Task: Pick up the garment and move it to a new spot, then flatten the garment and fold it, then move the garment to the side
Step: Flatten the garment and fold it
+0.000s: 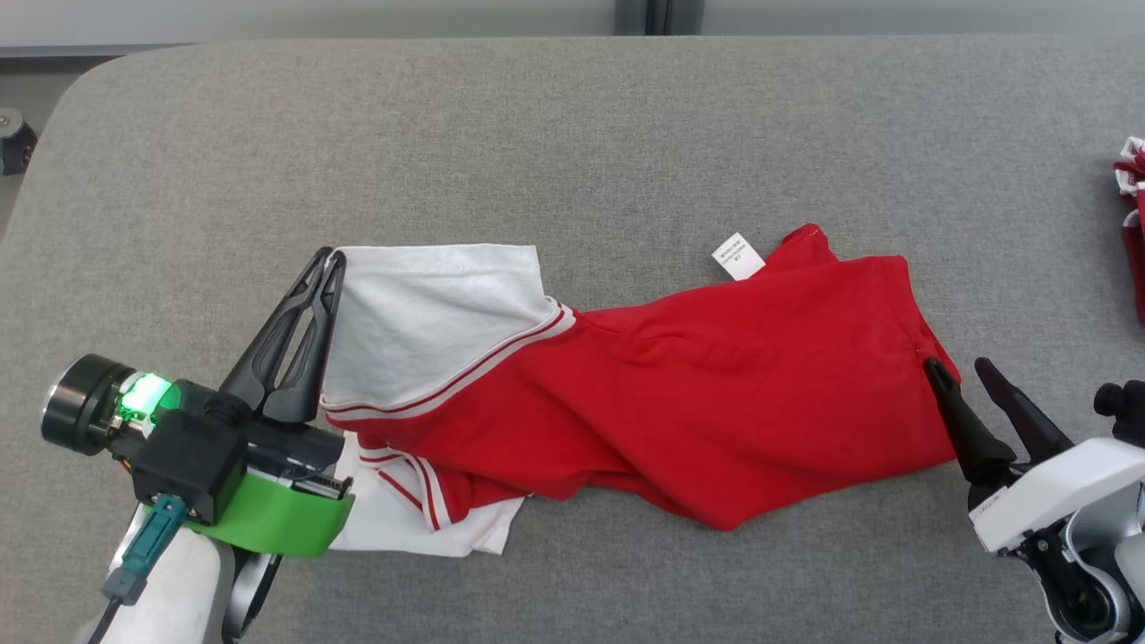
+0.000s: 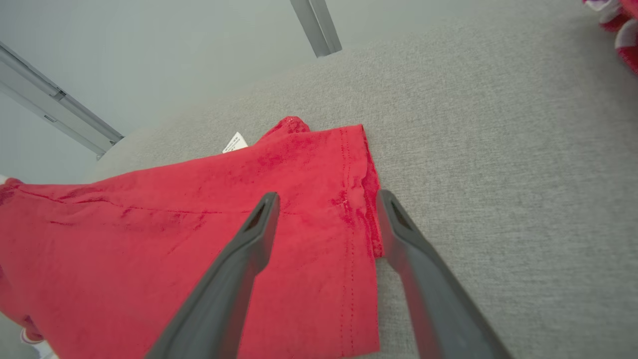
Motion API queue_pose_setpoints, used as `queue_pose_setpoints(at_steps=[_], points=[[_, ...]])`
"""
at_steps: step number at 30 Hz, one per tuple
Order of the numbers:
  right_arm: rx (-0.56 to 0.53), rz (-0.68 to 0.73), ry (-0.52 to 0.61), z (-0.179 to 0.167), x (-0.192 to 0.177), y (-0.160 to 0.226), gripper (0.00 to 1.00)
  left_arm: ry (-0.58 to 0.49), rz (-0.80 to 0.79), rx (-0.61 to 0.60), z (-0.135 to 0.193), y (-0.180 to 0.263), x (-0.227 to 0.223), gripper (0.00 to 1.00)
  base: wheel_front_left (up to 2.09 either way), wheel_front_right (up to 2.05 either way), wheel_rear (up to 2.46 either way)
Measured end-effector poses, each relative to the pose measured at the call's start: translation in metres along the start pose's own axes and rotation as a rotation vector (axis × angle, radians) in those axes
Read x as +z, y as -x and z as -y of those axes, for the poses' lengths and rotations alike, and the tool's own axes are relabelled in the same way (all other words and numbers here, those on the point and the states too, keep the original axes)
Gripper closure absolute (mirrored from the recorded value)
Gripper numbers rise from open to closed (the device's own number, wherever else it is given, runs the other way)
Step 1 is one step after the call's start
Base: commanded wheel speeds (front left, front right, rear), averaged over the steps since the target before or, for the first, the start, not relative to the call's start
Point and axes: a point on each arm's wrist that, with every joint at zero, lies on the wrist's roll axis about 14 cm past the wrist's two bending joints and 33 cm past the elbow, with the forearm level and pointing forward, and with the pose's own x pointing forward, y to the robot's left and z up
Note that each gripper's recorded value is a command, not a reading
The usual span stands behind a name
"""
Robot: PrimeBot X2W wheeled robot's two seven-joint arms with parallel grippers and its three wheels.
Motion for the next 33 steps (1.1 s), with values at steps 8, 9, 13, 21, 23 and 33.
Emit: queue_pose_setpoints(at_steps=[8,9,13,21,23,33], points=[[0.018,-0.174,-0.107,0.004,-0.016,-0.024,0.0,-0.002,-0.018,0.005,-0.004,-0.003,-0.008,1.0,0.0,0.0,0.0],[0.017,-0.192,-0.105,0.006,-0.019,-0.026,0.0,-0.003,-0.019,0.008,-0.005,-0.003,-0.009,1.0,0.0,0.0,0.0],[0.014,-0.231,-0.114,0.009,-0.028,-0.033,0.0,-0.008,-0.026,0.02,-0.008,-0.002,-0.011,1.0,0.0,0.0,0.0],[0.041,-0.226,-0.126,0.0,-0.032,-0.038,0.95,-0.015,-0.03,0.026,-0.012,0.0,-0.011,1.0,0.0,0.0,0.0],[0.049,-0.221,-0.118,-0.001,-0.031,-0.039,1.0,-0.017,-0.03,0.025,-0.011,0.0,-0.011,1.0,0.0,0.0,0.0],[0.053,-0.058,-0.114,0.002,0.005,-0.032,1.0,-0.034,0.005,0.034,-0.015,-0.001,0.003,1.0,0.0,0.0,0.0]])
